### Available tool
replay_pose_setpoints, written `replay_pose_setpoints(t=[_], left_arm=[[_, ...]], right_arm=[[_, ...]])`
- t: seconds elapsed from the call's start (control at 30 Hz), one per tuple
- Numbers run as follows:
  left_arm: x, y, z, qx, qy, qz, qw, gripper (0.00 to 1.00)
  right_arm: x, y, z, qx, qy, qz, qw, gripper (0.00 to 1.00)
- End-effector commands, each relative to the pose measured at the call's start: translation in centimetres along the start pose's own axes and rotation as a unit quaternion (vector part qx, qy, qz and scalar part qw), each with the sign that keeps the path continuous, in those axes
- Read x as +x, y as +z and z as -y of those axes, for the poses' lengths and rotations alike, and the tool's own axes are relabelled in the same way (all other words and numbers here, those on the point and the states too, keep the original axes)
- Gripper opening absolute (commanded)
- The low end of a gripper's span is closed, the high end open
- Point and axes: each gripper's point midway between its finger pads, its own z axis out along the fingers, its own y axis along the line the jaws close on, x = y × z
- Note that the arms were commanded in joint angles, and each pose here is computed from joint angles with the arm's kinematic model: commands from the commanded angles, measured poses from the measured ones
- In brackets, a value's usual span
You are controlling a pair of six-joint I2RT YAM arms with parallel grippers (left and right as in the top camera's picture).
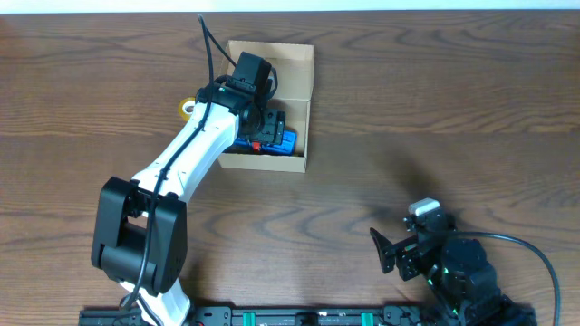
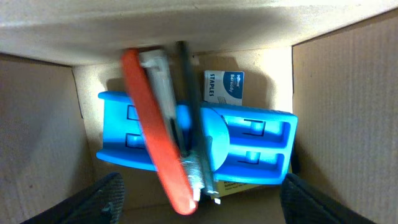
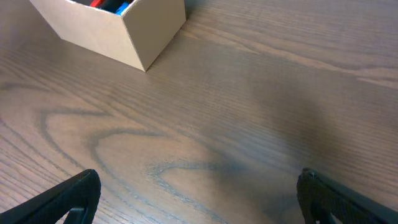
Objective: Pack container
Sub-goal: 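Place the red stapler into the cardboard box with the left gripper, then move the left gripper to the yellow tape roll and grasp it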
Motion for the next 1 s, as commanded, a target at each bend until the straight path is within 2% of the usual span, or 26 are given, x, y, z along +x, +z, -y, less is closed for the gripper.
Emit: replay_pose_setpoints(t=[0.0,0.17,0.23,0.3,0.33,0.37,0.43,0.5,0.67,0.9,0.97], left_arm=[[-1.3,-1.2,0.7,0.008,0.005,0.021,1.000,0.82],[-2.9,-3.5,1.6,0.046,-0.024,0.048,0.998,0.70],[-4.1,-5.7,1.9,0.062,-0.030,0.074,0.995,0.70],[-5.1,-7.8,1.5,0.066,-0.036,0.101,0.992,0.78],[-5.8,-9.2,0.7,0.062,-0.049,0.120,0.990,0.85],[-6.3,-10.1,-0.5,0.050,-0.081,0.134,0.986,0.87],[-7.0,-11.7,-3.8,0.021,-0.163,0.160,0.973,0.87],[-7.3,-12.7,-6.6,0.011,-0.219,0.175,0.960,0.98],[-7.1,-13.2,-12.9,-0.009,-0.337,0.184,0.923,0.95],[-4.2,-9.6,-18.7,-0.076,-0.482,0.135,0.863,0.95],[-3.9,-7.7,-19.4,-0.082,-0.498,0.117,0.856,0.95]], right_arm=[[-0.1,-0.1,0.3,0.007,0.010,0.003,1.000,0.99],[-0.1,-0.1,0.3,0.007,0.010,0.003,1.000,0.99],[-0.1,-0.1,0.3,0.007,0.010,0.003,1.000,0.99],[-0.1,-0.1,0.3,0.007,0.010,0.003,1.000,0.99],[-0.1,-0.1,0.3,0.007,0.010,0.003,1.000,0.99],[-0.1,-0.1,0.3,0.007,0.010,0.003,1.000,0.99],[-0.1,-0.1,0.3,0.007,0.010,0.003,1.000,0.99],[-0.1,-0.1,0.3,0.007,0.011,0.003,1.000,0.99],[-0.1,-0.1,0.3,0.007,0.010,0.003,1.000,0.99],[-0.1,-0.1,0.3,0.007,0.010,0.003,1.000,0.99],[-0.1,-0.1,0.3,0.007,0.010,0.003,1.000,0.99]])
